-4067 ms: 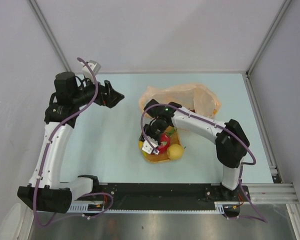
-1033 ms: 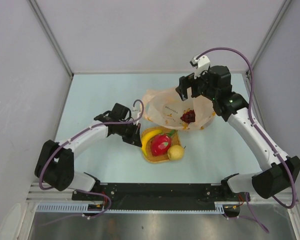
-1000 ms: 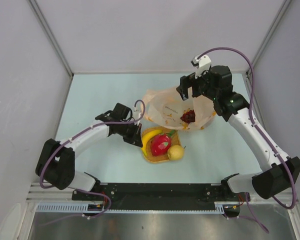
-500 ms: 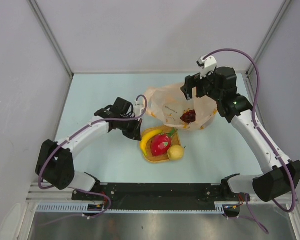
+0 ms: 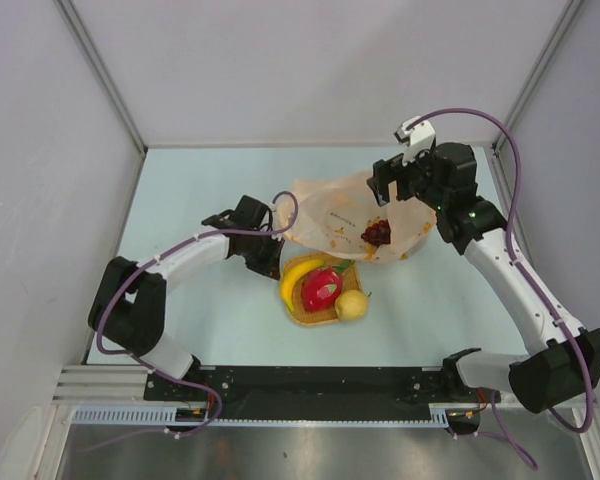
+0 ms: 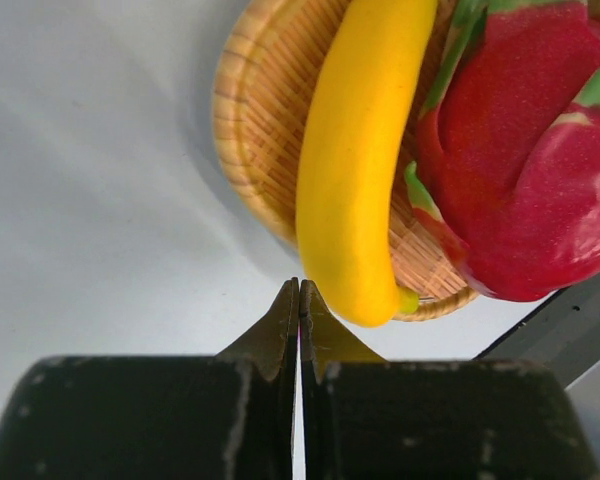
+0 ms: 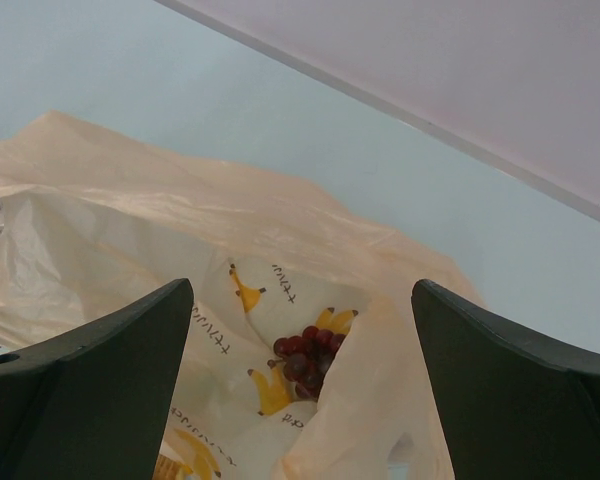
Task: Take the fake fruits out of the plastic bag
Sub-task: Adjust the fake fruit on the plate, then adjust the plastic bag at the center of the board.
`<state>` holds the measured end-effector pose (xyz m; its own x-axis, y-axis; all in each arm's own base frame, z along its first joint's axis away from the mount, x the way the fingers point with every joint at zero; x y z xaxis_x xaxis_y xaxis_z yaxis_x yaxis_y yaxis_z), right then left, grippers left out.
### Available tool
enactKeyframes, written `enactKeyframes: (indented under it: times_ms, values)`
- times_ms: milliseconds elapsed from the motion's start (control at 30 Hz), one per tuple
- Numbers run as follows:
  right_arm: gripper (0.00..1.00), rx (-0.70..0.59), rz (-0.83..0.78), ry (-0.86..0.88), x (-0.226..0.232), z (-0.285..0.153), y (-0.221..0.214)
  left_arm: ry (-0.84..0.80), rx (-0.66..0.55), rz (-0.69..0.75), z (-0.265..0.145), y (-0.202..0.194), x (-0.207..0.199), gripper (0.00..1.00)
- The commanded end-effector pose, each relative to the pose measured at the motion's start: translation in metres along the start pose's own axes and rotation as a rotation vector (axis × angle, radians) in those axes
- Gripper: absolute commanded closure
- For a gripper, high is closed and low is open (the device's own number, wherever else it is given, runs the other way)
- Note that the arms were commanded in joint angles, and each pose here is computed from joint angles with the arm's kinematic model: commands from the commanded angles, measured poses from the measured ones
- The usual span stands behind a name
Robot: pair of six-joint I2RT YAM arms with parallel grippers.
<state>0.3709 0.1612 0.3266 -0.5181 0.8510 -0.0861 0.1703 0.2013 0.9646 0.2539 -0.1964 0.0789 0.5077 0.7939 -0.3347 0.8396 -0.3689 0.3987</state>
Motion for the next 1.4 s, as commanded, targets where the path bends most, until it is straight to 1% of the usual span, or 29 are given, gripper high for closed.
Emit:
enactKeyframes:
  times_ms: [0, 233, 500, 533, 600, 633, 667, 700, 733, 767, 800, 833, 867, 900, 933, 967, 1033, 1067, 1167, 1233, 1300, 1367]
  values:
    - [0.04, -0.071, -0.032, -0.027, -0.009, -0.017, 0.015, -0.072, -0.019, 0.001, 0.005, 0.006, -0.018, 1.0]
    - [0.04, -0.069, -0.021, -0.025, -0.012, -0.022, 0.007, -0.101, 0.01, 0.019, 0.01, -0.002, -0.029, 1.0]
    - [0.04, -0.074, -0.035, -0.024, -0.013, -0.022, 0.007, -0.1, 0.02, 0.031, 0.01, -0.008, -0.03, 1.0]
    - [0.04, -0.078, -0.039, -0.028, -0.014, -0.022, 0.008, -0.079, 0.032, 0.029, 0.008, -0.011, -0.026, 1.0]
    - [0.04, -0.099, -0.06, -0.048, -0.017, -0.027, 0.015, -0.033, 0.013, 0.034, -0.004, -0.006, -0.019, 1.0]
    - [0.03, -0.114, -0.086, -0.063, -0.019, -0.03, 0.02, -0.019, 0.027, -0.002, -0.014, -0.01, -0.011, 1.0]
    - [0.02, -0.132, -0.1, -0.067, -0.02, -0.034, 0.027, -0.021, -0.012, -0.01, -0.03, -0.005, -0.011, 1.0]
    - [0.02, -0.154, -0.12, -0.061, -0.019, -0.042, 0.034, -0.025, -0.024, -0.025, -0.04, -0.005, -0.008, 1.0]
    - [0.0, -0.148, -0.17, 0.001, -0.009, -0.045, 0.033, -0.012, -0.031, -0.054, -0.053, -0.007, 0.0, 0.97]
    - [0.0, -0.145, -0.2, 0.046, -0.001, -0.05, 0.032, -0.009, -0.076, -0.038, -0.068, 0.0, 0.0, 0.87]
    - [0.01, -0.135, -0.232, 0.09, 0.008, -0.054, 0.028, -0.004, -0.097, -0.01, -0.077, 0.002, 0.005, 0.64]
    - [0.02, -0.073, -0.242, 0.143, 0.018, -0.056, 0.012, -0.054, -0.122, 0.014, -0.085, 0.005, -0.003, 0.54]
    - [0.02, -0.038, -0.26, 0.162, 0.022, -0.056, 0.002, -0.099, -0.166, 0.051, -0.095, 0.012, -0.011, 0.45]
    - [0.03, 0.003, -0.25, 0.179, 0.026, -0.054, -0.008, -0.14, -0.239, 0.114, -0.109, 0.019, -0.021, 0.33]
    - [0.03, 0.05, -0.226, 0.201, 0.029, -0.054, -0.02, -0.172, -0.316, 0.16, -0.117, 0.033, -0.029, 0.29]
    - [0.03, 0.075, -0.198, 0.211, 0.031, -0.053, -0.026, -0.193, -0.362, 0.176, -0.123, 0.039, -0.036, 0.21]
    - [0.05, 0.127, -0.17, 0.251, 0.038, -0.05, -0.04, -0.219, -0.466, 0.219, -0.135, 0.062, -0.046, 0.17]
    - [0.05, 0.135, -0.163, 0.26, 0.04, -0.049, -0.043, -0.231, -0.496, 0.209, -0.14, 0.072, -0.051, 0.14]
    - [0.05, 0.162, -0.172, 0.252, 0.041, -0.04, -0.053, -0.259, -0.549, 0.183, -0.142, 0.101, -0.058, 0.11]
    - [0.05, 0.186, -0.223, 0.225, 0.038, -0.034, -0.059, -0.302, -0.585, 0.19, -0.141, 0.116, -0.063, 0.08]
    - [0.05, 0.226, -0.274, 0.213, 0.035, -0.024, -0.07, -0.326, -0.6, 0.198, -0.138, 0.125, -0.072, 0.07]
    - [0.06, 0.278, -0.303, 0.205, 0.032, -0.013, -0.084, -0.309, -0.608, 0.207, -0.13, 0.136, -0.072, 0.07]
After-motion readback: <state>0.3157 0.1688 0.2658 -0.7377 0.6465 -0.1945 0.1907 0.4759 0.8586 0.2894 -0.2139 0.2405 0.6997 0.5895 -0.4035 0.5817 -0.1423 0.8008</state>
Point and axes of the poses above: each gripper's point midway between its finger pads, its own z axis out along the fingers, its own x axis along the line the jaws close on, y = z × x, the point moved 1 cm from there along -z, back along the fingers, and after that the axes turned 1 degree about -z, right-handed, at the moved point
